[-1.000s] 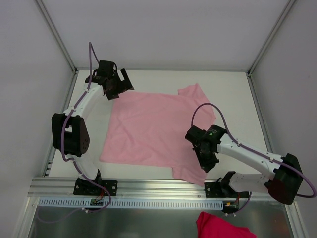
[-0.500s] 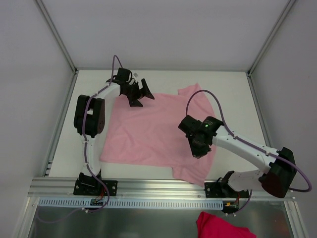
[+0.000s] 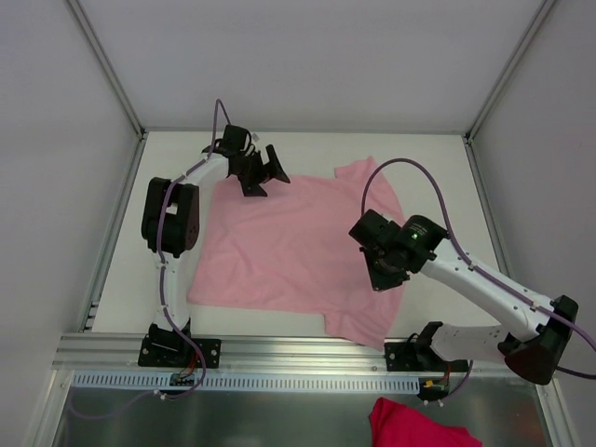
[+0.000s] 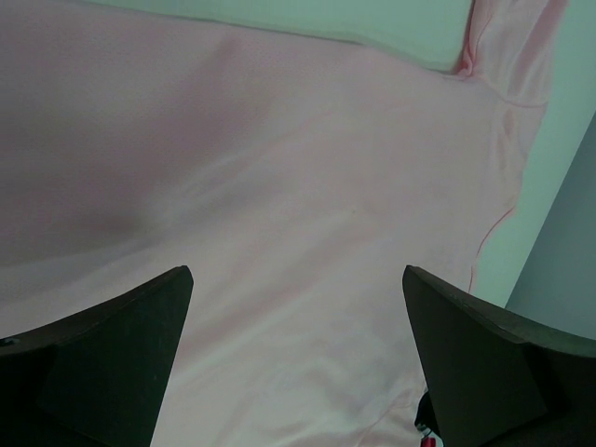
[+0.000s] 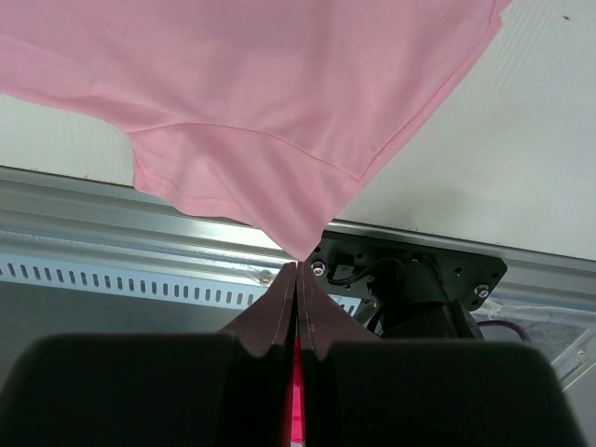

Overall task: Fold and stack the t-shirts
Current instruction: Flatten out the tshirt

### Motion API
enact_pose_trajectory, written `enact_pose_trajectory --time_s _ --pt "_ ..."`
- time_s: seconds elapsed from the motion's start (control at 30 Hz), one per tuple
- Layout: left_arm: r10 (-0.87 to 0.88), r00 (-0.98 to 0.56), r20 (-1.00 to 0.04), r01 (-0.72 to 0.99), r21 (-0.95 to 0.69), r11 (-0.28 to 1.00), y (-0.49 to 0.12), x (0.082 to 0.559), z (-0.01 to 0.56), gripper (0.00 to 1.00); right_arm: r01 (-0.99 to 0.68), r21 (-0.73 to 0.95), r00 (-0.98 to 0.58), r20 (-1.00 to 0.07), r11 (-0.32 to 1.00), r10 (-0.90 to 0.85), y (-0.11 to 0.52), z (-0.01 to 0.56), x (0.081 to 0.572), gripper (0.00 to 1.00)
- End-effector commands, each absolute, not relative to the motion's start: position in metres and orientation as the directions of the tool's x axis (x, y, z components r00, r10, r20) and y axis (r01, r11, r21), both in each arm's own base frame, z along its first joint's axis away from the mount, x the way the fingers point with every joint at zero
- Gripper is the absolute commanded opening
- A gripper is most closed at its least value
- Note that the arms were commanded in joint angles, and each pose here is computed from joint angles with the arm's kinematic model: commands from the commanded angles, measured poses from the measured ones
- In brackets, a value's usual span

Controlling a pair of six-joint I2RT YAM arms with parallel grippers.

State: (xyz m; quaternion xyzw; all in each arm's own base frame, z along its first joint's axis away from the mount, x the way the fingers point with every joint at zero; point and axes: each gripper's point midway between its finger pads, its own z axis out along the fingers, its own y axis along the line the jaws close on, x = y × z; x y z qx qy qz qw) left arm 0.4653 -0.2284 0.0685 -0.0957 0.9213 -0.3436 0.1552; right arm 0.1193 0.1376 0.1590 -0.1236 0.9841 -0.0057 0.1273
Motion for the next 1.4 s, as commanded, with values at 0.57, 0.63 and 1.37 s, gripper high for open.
enact_pose_trajectory --time_s 0.57,0.63,1.37 --pt "-0.396 -0.884 -0.25 -0.26 -0.441 0.859 -0.174 0.492 0.034 0.99 -0.193 0.118 -0.845 -0.524 0.974 -0.104 0.103 0.281 0.109 0.01" --pt "-0.403 -0.879 -0.256 -0.266 -0.437 0.859 -0.169 0.494 0.036 0.99 -0.194 0.116 -0.856 -0.506 0.974 -0.11 0.104 0.274 0.106 0.01" --pt "-0.44 -0.843 -0.309 -0.318 -0.373 0.871 -0.117 0.522 0.034 0.99 -0.213 0.177 -0.905 -0.407 0.961 -0.126 0.107 0.233 0.081 0.01"
